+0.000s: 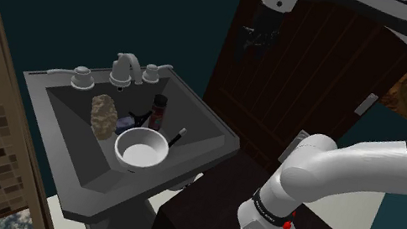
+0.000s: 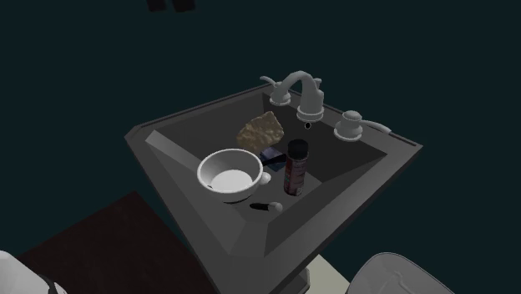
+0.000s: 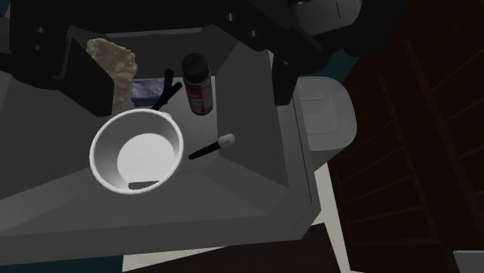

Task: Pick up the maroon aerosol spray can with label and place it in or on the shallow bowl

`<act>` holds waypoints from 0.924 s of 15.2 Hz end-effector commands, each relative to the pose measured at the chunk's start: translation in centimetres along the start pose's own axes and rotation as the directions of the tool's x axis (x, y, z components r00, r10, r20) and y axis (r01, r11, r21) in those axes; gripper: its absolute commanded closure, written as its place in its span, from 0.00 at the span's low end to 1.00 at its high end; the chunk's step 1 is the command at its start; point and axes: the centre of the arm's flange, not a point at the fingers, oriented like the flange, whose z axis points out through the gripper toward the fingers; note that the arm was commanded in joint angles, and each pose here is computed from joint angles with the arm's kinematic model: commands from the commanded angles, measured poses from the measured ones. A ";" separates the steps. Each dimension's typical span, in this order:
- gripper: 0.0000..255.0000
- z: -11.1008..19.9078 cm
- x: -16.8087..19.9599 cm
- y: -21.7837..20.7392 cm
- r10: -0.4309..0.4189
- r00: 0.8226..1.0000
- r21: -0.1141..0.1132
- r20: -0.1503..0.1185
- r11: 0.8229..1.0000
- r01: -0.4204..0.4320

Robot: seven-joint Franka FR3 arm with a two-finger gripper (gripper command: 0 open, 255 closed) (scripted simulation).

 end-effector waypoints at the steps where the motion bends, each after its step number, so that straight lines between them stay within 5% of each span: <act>1: 0.00 0.0 0.0 0.0 0.000 1.000 0.000 0.000 1.000 0.000; 14: 0.00 12.9 12.2 -0.4 0.046 0.997 0.078 0.062 0.996 -0.050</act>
